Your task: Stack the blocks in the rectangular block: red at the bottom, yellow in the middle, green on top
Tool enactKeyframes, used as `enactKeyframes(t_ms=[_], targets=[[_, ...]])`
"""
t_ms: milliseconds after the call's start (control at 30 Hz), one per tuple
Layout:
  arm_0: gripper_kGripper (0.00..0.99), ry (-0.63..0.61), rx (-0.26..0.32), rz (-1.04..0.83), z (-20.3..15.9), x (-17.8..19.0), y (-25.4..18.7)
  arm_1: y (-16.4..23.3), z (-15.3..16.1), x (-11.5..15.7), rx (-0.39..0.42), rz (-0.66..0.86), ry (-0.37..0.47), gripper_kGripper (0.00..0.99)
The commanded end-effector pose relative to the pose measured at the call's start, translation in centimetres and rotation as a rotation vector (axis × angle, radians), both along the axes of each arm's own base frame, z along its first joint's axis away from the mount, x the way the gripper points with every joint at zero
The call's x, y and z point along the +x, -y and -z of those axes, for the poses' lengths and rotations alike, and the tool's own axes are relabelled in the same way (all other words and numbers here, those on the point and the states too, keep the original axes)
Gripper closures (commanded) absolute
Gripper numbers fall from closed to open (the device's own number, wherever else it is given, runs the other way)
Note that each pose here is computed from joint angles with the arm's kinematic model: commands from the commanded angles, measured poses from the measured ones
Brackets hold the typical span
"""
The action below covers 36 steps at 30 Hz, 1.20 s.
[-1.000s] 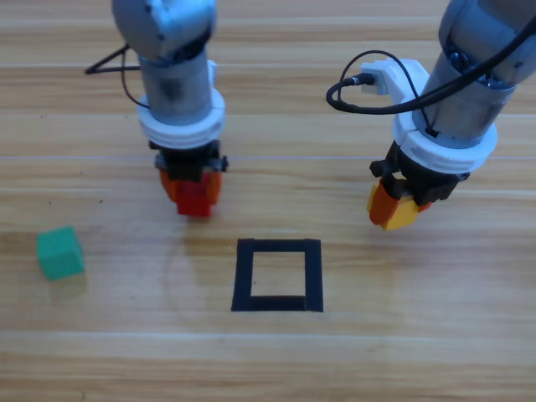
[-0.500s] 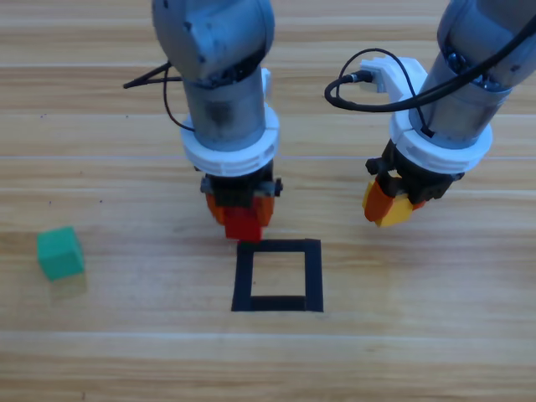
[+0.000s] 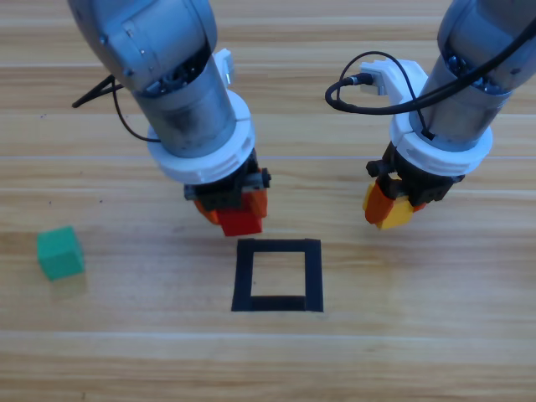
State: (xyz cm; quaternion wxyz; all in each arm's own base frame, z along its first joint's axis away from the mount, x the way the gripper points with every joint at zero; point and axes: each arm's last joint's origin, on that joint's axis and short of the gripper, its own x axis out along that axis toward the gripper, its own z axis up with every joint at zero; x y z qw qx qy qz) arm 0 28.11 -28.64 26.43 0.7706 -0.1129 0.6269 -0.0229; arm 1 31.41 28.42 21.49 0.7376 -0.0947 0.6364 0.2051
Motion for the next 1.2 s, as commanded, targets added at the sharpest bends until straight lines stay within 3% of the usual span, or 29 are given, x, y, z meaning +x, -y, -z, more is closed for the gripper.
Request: enactKeyframes(t_ms=[33, 433, 900, 1200], targets=[[0.946, -0.041, 0.07, 0.043, 3.6, -1.0, 2.7, 1.3, -1.5, -0.2, 0.019, 0.032, 0.034, 0.99], [0.935, -0.069, 0.104, 0.079, 5.2, 0.1, 6.6, 1.3, -1.6, -0.2, 0.02, 0.029, 0.035, 0.99], [0.935, -0.12, 0.173, 0.078, 7.5, 1.1, 8.0, 1.3, -1.5, -0.2, 0.02, 0.029, 0.033, 0.99], [0.935, -0.13, 0.184, 0.069, 8.0, 1.2, 8.1, 1.3, -1.5, -0.2, 0.02, 0.029, 0.033, 0.99]])
